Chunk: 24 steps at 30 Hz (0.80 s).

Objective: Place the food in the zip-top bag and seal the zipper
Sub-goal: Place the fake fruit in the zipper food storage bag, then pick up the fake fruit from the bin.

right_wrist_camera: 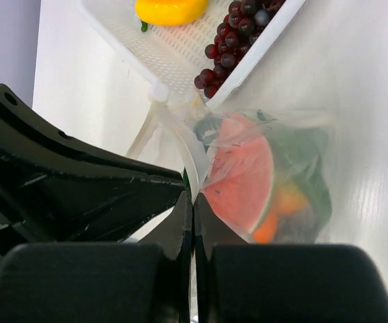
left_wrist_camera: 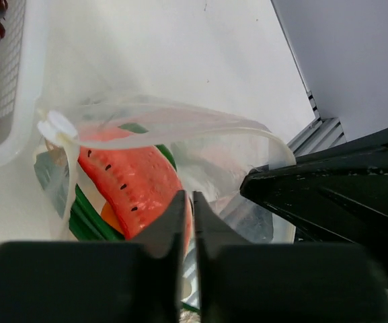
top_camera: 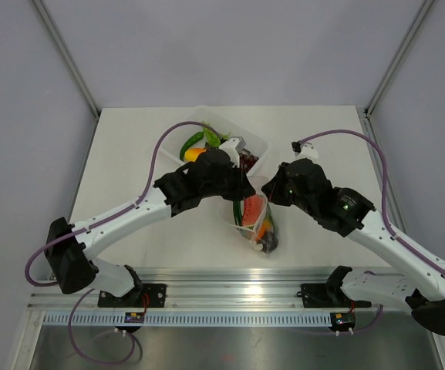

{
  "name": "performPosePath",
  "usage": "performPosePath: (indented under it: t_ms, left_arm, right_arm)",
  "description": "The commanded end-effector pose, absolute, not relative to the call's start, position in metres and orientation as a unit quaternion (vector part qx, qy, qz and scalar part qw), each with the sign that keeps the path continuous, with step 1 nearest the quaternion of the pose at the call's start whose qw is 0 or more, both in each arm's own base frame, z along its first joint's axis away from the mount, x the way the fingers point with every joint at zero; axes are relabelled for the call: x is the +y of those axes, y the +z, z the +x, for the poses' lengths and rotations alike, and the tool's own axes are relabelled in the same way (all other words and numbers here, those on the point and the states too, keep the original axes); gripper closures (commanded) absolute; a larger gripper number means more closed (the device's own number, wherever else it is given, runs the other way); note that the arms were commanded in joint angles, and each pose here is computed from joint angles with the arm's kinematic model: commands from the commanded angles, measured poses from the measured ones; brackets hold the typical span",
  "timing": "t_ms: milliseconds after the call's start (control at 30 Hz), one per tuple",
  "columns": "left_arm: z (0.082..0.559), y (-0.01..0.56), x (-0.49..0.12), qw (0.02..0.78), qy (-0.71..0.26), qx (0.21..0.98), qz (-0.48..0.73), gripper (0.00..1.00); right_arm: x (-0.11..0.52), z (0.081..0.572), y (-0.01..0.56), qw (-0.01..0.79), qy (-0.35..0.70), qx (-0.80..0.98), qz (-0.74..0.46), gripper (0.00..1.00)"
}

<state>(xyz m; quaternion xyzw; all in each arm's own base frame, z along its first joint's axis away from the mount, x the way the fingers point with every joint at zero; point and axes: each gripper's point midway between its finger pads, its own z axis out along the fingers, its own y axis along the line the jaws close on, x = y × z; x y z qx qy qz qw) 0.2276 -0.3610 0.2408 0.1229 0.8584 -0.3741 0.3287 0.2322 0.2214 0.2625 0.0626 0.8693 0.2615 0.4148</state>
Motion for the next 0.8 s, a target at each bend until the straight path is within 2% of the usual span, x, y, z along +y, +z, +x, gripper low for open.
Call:
performPosePath:
  t_ms: [0, 267, 467, 600, 767]
  left_arm:
    - [0.223, 0.242, -0.368, 0.322, -0.388, 0.851, 0.146, 1.00]
    - [0.235, 0.263, -0.342, 0.358, -0.361, 0.849, 0.146, 1.00]
    - [0.278, 0.289, -0.295, 0.409, -0.316, 0.848, 0.117, 1.00]
    - [0.314, 0.289, -0.268, 0.425, -0.266, 0.859, 0.106, 0.88]
    - [0.365, 0.267, -0.235, 0.412, -0.181, 0.890, 0.074, 0.64]
  right_arm:
    - [0.216, 0.239, 0.272, 0.435, 0.258, 0.859, 0.073, 1.00]
    - [0.209, 0.236, 0.273, 0.439, 0.253, 0.858, 0.079, 1.00]
    - [0.201, 0.234, 0.274, 0.445, 0.245, 0.857, 0.085, 1.00]
    - [0.193, 0.232, 0.276, 0.453, 0.235, 0.856, 0.088, 1.00]
    - [0.186, 0.232, 0.274, 0.456, 0.219, 0.858, 0.088, 1.00]
